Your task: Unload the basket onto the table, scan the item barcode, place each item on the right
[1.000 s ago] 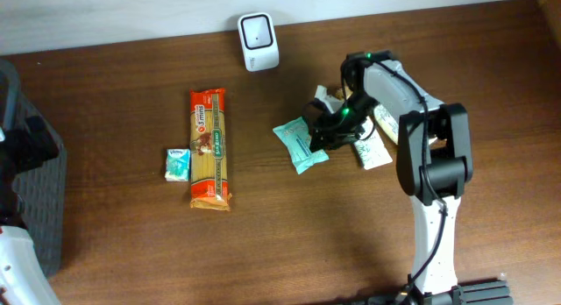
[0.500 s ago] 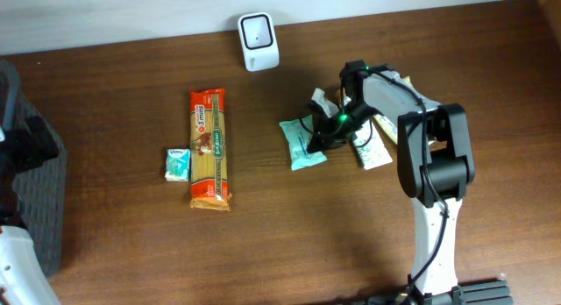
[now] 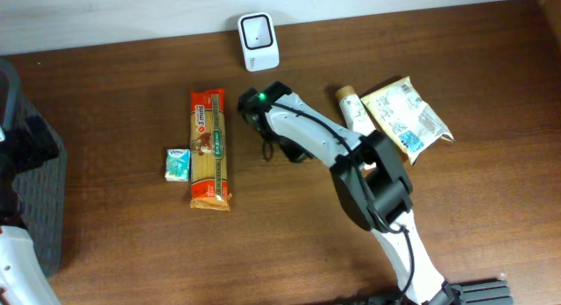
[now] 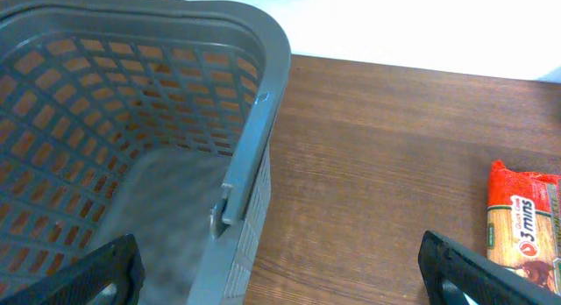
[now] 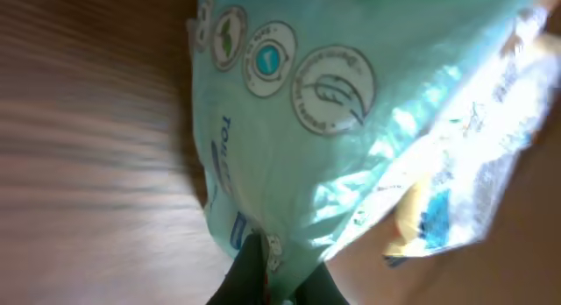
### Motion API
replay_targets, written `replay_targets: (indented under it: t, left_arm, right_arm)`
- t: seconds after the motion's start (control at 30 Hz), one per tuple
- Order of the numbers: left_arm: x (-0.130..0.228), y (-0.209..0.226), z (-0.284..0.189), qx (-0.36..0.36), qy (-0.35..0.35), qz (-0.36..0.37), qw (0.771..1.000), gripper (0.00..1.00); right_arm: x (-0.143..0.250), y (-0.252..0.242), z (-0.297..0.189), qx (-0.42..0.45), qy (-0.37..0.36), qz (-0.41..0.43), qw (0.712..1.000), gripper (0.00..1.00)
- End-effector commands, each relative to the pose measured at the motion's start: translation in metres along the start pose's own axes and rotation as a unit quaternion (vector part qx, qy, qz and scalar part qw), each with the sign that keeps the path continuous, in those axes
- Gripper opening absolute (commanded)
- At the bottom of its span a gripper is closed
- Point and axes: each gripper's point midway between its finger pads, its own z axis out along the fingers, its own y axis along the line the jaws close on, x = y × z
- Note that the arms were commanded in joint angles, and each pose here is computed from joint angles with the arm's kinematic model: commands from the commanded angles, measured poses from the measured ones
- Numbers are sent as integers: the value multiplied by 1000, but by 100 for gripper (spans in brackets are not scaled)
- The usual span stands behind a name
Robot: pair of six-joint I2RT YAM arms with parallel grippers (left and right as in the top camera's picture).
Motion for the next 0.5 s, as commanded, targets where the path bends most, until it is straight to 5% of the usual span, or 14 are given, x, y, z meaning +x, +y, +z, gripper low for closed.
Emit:
replay_targets:
  t: [0.0,0.1,0.2,0.3,0.47]
  left_arm:
    - [-7,2,-6,-3,-11,7,1000,99]
    - [-7,2,-6,-3,-11,7,1000,99]
    - [-7,2,-6,-3,-11,7,1000,99]
    - [-6,2,-6,-3,-11,6,1000,99]
    - [-6,2,-6,-3,-11,7,1000,99]
  right_arm:
    - [-3,-11,8,52,1,24,998,4]
    - [-2,7,3,40,-2,7,999,4]
    - [6,58,-15,-33,-2,-69,997,53]
    - [4,78,-37,-59,-23,-79,995,61]
    - [-15,87,-103,-179,-77,-77,978,54]
